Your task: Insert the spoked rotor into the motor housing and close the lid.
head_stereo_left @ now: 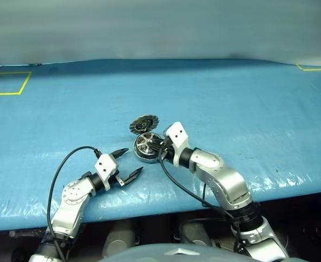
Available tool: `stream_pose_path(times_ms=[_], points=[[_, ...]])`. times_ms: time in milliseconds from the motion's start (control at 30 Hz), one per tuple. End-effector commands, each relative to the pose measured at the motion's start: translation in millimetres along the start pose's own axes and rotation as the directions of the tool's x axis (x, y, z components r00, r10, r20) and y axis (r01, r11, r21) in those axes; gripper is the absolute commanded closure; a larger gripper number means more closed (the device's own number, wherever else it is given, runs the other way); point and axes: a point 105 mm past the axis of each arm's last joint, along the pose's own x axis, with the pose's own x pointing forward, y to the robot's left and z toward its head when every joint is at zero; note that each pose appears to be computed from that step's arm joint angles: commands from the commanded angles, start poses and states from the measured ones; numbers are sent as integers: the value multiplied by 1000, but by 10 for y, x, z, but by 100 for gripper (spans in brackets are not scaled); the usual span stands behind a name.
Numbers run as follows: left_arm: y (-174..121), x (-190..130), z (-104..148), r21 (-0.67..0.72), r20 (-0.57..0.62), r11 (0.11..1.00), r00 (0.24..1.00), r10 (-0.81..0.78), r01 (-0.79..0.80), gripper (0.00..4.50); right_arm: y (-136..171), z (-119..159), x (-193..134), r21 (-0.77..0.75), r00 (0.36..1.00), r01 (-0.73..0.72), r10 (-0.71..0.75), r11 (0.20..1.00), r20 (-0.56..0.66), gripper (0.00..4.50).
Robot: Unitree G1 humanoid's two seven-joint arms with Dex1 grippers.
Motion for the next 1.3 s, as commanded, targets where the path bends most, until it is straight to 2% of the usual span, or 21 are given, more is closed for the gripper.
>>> stream_pose_path(times_ms=[33,233,300,400,933,1167,1300], points=[[46,-13,97,31,34,999,999,18,-19,0,20,135,17,-36,999,-13,15,999,50,407],[46,-13,101,32,35,999,999,20,-21,0,-15,93,39,-28,999,2,-1,1000,40,407],[47,-12,102,33,35,999,999,19,-21,0,-48,91,41,-30,999,24,-23,999,38,329],[47,-11,104,32,35,999,999,19,-20,0,-33,137,26,-42,998,19,-16,999,58,241],[63,-11,104,34,34,999,999,25,-26,0,-13,172,-19,-41,997,15,-12,999,71,241],[82,-1,102,46,35,998,999,35,-37,0,57,-9,130,-32,1000,-15,16,999,17,449],[87,-23,98,49,31,998,999,41,-43,0,67,-62,178,-24,1000,-22,22,999,2,449]])
